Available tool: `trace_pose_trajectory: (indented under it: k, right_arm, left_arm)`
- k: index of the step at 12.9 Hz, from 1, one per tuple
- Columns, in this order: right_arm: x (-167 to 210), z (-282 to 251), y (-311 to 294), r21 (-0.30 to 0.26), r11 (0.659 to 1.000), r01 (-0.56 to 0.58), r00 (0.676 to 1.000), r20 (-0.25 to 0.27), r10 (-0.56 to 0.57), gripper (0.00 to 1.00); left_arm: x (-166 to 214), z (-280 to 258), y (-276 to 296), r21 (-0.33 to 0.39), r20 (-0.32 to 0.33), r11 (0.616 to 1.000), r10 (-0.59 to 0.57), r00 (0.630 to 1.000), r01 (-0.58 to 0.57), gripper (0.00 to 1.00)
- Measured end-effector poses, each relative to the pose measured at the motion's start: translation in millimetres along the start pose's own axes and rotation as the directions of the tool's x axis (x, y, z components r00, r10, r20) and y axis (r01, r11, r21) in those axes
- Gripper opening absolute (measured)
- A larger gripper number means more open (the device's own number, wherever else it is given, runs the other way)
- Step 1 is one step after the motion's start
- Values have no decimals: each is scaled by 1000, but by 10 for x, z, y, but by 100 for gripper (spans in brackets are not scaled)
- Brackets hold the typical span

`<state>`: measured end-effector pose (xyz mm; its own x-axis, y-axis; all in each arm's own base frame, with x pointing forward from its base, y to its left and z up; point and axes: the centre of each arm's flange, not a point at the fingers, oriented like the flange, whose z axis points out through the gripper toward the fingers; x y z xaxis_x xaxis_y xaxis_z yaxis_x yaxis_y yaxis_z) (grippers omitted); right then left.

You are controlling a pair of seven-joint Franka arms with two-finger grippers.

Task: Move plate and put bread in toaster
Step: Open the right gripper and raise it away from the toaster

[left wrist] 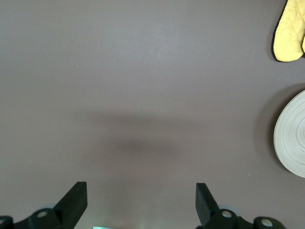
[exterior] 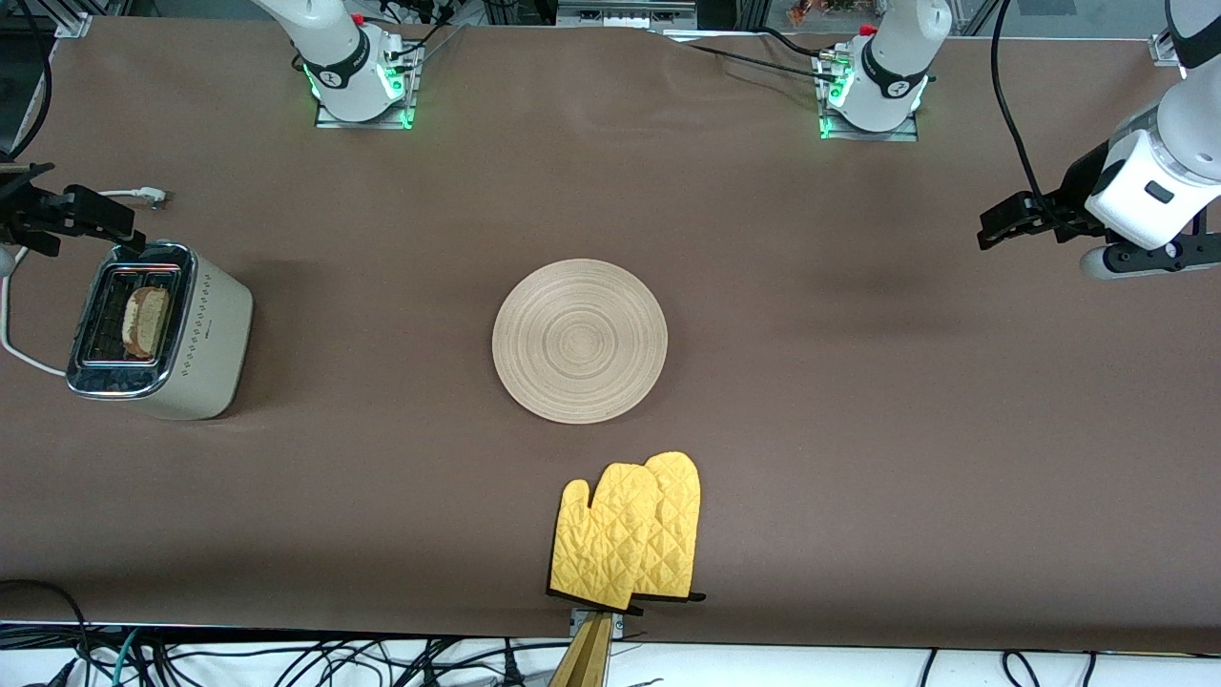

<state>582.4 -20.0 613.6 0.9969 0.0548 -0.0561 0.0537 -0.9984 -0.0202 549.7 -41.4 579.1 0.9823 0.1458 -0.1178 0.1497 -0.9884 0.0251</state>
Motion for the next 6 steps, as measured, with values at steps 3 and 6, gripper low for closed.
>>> trace_pose_trajectory:
  k: [3, 6]
  right_arm:
    - [11, 1, -199, -50, 998, 39, 999, 4, -39, 100]
    - [15, 48, -166, -62, 997, 36, 999, 15, -35, 100]
  left_arm:
    - [0, 15, -1, 1, 3, 1000, 0, 1000, 0, 100]
    - [6, 43, 1, 1, 3, 1000, 0, 1000, 0, 100]
